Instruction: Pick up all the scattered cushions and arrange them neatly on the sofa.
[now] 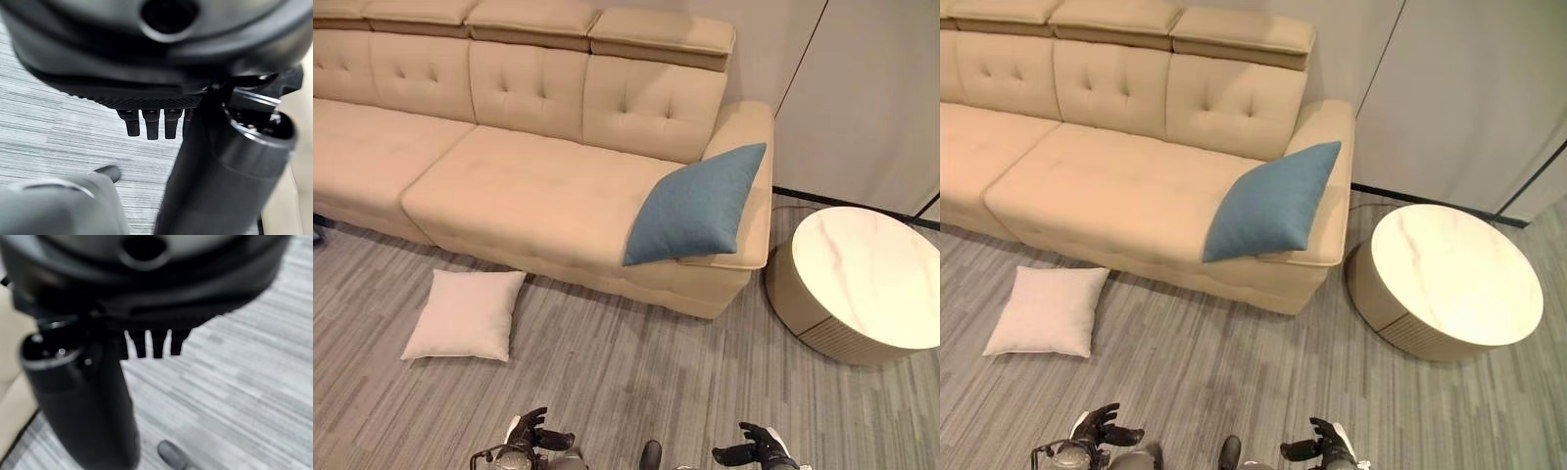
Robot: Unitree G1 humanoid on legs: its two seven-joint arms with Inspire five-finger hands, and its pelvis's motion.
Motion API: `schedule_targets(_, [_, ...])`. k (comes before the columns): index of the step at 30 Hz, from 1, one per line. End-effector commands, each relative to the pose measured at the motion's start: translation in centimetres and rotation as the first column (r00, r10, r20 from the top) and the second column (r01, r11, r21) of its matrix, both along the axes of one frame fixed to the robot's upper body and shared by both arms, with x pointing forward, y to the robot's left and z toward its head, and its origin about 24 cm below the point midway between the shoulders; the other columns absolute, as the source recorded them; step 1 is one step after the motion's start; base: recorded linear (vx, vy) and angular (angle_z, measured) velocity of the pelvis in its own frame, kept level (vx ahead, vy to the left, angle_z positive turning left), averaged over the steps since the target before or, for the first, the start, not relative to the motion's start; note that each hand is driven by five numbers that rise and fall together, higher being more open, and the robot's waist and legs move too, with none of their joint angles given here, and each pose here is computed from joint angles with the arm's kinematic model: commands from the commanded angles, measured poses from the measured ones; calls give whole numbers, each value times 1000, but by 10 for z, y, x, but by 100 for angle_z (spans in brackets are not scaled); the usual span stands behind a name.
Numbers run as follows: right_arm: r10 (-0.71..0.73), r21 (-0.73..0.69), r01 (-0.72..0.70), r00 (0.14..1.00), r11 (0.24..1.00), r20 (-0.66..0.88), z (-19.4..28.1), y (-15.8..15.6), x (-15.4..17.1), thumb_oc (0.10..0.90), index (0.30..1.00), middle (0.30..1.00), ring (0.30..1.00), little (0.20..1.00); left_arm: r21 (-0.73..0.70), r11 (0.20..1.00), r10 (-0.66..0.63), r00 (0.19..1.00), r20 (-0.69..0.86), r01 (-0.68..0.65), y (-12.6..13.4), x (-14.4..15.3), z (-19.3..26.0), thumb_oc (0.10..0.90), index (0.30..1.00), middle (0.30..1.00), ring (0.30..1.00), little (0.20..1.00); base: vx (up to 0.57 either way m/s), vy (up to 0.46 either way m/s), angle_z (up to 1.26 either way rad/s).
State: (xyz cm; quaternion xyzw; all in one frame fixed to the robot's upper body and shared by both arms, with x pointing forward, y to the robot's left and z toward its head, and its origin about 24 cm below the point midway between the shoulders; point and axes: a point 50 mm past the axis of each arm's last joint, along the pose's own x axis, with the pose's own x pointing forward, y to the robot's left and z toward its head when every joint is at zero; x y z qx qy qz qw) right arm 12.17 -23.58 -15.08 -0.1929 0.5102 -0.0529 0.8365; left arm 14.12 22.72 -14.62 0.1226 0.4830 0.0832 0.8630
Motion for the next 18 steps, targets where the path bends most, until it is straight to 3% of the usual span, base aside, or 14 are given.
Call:
schedule_targets(1, [-32,-50,34,999,998,34,5,-16,0,800,900,900,900,900,21,999,-49,999,16,49,-1,0,1,800,900,900,900,900,110,118,7])
schedule_targets(12, [31,-13,-29,994,999,103,9,6,24,800,900,900,900,900,55,998,-32,999,-25,34,14,-10,0,800,900,900,900,900,153,217,-29])
schedule_targets(18, [53,-32,-49,991,998,123,13,3,31,800,900,900,900,900,55,998,-24,999,-33,26,17,-13,0,800,900,900,900,900,150,71,-9])
